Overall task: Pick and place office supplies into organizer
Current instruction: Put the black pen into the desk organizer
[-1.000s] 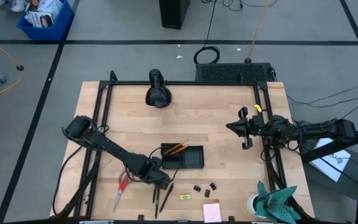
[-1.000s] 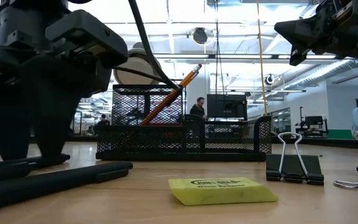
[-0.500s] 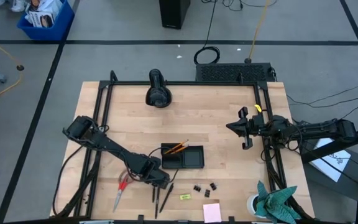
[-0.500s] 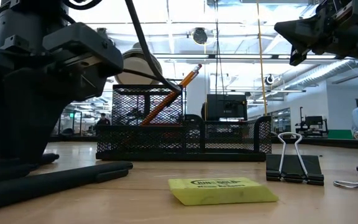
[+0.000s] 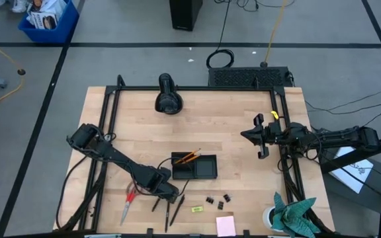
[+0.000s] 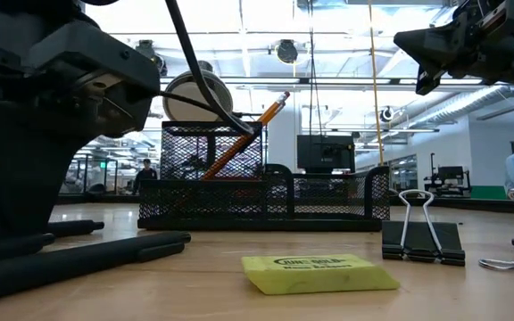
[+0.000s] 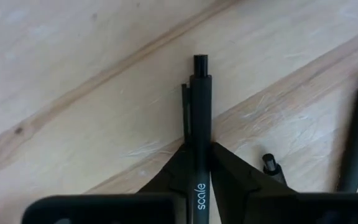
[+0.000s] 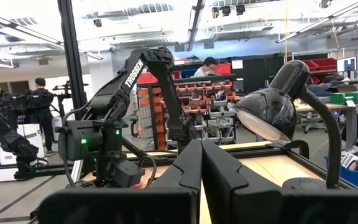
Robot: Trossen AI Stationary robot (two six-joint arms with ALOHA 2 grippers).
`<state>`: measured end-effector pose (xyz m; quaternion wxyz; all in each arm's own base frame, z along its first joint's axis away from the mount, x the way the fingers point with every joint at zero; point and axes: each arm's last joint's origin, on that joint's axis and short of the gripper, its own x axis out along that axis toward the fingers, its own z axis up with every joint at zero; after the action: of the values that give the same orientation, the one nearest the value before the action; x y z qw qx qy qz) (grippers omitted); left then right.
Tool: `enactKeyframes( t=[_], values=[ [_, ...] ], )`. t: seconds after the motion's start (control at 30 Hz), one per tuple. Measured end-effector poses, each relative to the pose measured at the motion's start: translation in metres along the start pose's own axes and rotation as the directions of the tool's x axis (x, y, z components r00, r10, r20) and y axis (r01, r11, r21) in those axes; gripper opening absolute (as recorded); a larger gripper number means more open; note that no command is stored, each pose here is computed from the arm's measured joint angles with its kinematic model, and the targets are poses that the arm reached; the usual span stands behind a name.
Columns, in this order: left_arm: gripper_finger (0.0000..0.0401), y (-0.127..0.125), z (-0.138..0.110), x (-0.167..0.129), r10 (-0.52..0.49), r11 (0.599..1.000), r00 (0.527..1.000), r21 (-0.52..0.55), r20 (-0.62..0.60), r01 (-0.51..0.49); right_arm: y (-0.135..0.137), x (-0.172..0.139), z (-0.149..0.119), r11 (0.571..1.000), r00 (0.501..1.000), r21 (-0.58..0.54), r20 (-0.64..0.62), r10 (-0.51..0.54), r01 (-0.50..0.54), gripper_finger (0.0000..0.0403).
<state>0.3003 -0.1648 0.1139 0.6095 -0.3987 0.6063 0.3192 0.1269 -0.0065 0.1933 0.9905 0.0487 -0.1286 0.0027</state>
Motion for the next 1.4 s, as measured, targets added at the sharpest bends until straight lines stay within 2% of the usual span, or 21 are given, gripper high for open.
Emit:
enactKeyframes(
  t=[0.2,0.43,0.7,0.77,0.83,0.93,1.0,1.1,1.23,1.3,1.4],
  values=[
    [0.0042,-0.001,-0.004,-0.001,-0.019,0.997,0.990,0.076,0.140,0.009,0.000,0.000,0.000,1.000,1.000,0.026,-0.001,0.003,-0.003,0.0004],
    [0.0038,0.003,-0.022,-0.017,-0.086,0.987,0.932,0.156,0.353,0.032,0.000,0.000,0.000,1.000,1.000,0.030,-0.001,0.002,-0.002,0.0004],
    [0.0032,0.008,-0.044,-0.037,-0.137,0.981,0.919,0.177,0.370,0.075,0.000,0.000,0.000,1.000,1.000,0.024,-0.003,0.002,-0.002,0.0004],
    [0.0031,0.006,-0.047,-0.037,-0.168,0.974,0.913,0.207,0.371,0.095,0.000,0.000,0.000,1.000,1.000,0.024,-0.003,0.001,-0.001,0.0004],
    [0.0030,0.001,-0.050,-0.039,-0.230,0.955,0.889,0.266,0.397,0.128,0.000,0.000,0.000,1.000,1.000,0.024,-0.002,0.001,-0.001,0.0004],
    [0.0030,-0.009,-0.052,-0.043,-0.333,0.908,0.834,0.389,0.440,0.157,0.000,0.000,0.000,1.000,1.000,0.024,-0.004,0.000,0.000,0.0004],
    [0.0031,-0.017,-0.052,-0.049,-0.419,0.854,0.778,0.494,0.468,0.163,0.000,0.000,-0.001,1.000,1.000,0.024,-0.005,-0.001,0.001,0.0004],
    [0.0030,-0.029,-0.052,-0.068,-0.549,0.737,0.652,0.671,0.523,0.081,0.000,0.000,-0.001,1.000,1.000,0.024,-0.005,-0.001,0.001,0.0004],
    [0.0026,-0.037,-0.051,-0.102,-0.669,0.562,0.488,0.812,0.560,-0.162,0.000,0.000,-0.001,1.000,1.000,0.024,-0.006,-0.001,0.001,0.0004],
    [0.0025,-0.038,-0.042,-0.121,-0.693,0.526,0.426,0.812,0.582,-0.254,0.000,0.000,-0.001,1.000,1.000,0.024,-0.005,-0.001,0.001,0.0004],
    [0.0025,-0.031,-0.020,-0.140,-0.679,0.511,0.390,0.782,0.622,-0.358,0.000,0.000,-0.001,1.000,1.000,0.025,-0.006,-0.001,0.001,0.0004]
  ],
)
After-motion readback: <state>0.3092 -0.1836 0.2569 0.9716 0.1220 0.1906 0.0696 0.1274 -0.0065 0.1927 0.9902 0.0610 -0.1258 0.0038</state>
